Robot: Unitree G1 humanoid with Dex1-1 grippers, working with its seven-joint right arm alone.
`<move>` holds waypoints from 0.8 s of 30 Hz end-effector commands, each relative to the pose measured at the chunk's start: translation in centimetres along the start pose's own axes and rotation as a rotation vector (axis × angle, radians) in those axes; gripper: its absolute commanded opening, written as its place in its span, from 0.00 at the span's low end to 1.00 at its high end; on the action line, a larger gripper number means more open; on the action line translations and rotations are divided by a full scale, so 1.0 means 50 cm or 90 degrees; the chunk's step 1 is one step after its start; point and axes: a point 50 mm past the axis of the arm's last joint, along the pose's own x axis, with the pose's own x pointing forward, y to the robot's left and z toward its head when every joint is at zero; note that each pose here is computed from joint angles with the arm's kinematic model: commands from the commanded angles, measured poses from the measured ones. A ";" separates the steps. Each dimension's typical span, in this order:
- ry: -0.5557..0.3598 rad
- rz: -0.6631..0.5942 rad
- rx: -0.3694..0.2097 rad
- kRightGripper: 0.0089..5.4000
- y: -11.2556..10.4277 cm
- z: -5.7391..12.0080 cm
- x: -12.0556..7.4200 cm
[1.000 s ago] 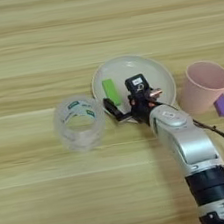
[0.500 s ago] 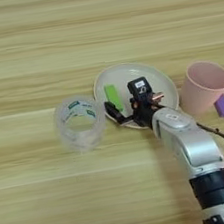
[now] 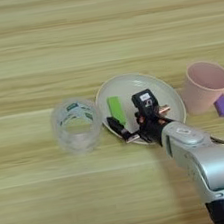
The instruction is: Move the objects on the table
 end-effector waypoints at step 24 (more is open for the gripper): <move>-0.083 -0.018 -0.058 0.99 0.005 0.053 0.007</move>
